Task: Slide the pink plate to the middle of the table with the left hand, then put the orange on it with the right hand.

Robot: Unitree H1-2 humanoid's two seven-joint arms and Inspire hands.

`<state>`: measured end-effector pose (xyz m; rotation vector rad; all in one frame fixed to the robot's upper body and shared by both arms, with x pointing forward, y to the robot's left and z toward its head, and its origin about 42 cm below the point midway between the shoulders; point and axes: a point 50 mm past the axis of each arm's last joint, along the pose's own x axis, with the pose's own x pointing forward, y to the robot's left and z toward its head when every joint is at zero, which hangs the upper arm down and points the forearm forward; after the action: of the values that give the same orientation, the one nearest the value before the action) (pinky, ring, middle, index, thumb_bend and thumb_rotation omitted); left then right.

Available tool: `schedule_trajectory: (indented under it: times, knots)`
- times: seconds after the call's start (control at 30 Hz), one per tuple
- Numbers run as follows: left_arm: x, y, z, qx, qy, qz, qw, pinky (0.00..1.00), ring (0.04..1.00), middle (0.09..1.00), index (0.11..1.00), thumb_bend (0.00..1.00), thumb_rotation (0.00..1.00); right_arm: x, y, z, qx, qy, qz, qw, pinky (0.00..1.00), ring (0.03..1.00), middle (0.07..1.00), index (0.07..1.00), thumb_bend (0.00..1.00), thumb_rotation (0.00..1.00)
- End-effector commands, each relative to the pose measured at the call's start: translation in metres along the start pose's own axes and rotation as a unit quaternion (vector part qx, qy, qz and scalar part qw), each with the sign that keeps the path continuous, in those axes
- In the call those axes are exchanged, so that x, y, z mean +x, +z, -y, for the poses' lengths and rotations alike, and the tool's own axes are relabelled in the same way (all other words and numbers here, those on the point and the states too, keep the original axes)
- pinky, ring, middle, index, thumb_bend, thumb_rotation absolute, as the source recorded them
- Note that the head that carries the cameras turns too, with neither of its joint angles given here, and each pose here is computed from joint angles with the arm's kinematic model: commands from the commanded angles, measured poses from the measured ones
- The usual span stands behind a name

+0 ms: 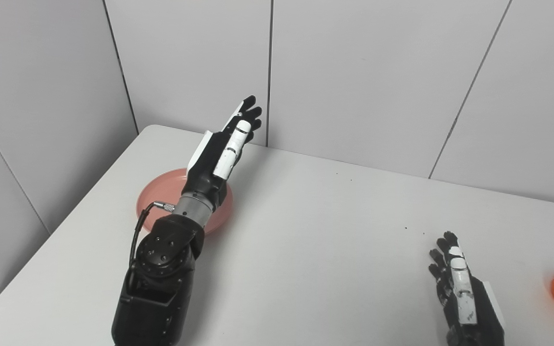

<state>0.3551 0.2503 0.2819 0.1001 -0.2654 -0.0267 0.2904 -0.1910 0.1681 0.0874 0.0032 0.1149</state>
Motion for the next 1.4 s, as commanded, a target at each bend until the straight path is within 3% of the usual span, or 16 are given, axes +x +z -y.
schedule_trajectory:
  times: [0.0,0.07,0.23,0.47,0.63,1.03,1.37]
  knots:
    - [0.015,0.019,-0.010,-0.006,0.015,0.029,0.999,0.96,0.953,0.960,0.950,0.44,1.00,0.002,0.015,-0.002,-0.003,0.012,0.044,0.999,1.00,0.985,0.996,1.000,0.25,1.00]
    - [0.019,0.018,-0.018,-0.009,0.022,0.028,0.999,0.97,0.960,0.968,0.958,0.39,1.00,0.002,0.015,-0.002,-0.003,0.013,0.044,0.999,1.00,0.990,1.000,1.000,0.23,1.00]
    - [0.026,0.017,-0.034,-0.002,0.025,0.033,0.999,0.95,0.954,0.966,0.943,0.40,1.00,0.003,0.014,-0.001,0.000,0.012,0.046,0.999,1.00,0.985,0.997,1.000,0.23,1.00]
    - [0.029,0.019,-0.058,-0.016,0.070,0.027,0.997,0.94,0.935,0.950,0.938,0.37,1.00,0.001,0.015,-0.001,-0.002,0.007,0.043,0.999,1.00,0.984,0.997,1.000,0.23,1.00]
    - [0.026,0.020,-0.072,-0.025,0.105,0.023,0.994,0.92,0.928,0.940,0.922,0.34,0.99,0.001,0.015,0.000,-0.002,0.007,0.044,0.999,1.00,0.984,0.996,1.000,0.23,1.00]
    - [0.014,0.010,-0.114,-0.020,0.137,0.001,0.990,0.94,0.932,0.934,0.925,0.33,1.00,0.001,0.018,0.001,0.000,0.004,0.042,0.999,1.00,0.981,0.997,1.000,0.21,1.00]
    - [0.007,-0.001,-0.130,-0.031,0.171,-0.020,0.985,0.91,0.907,0.905,0.894,0.30,1.00,0.000,0.018,0.003,-0.002,0.006,0.047,0.999,1.00,0.975,0.992,0.998,0.21,1.00]
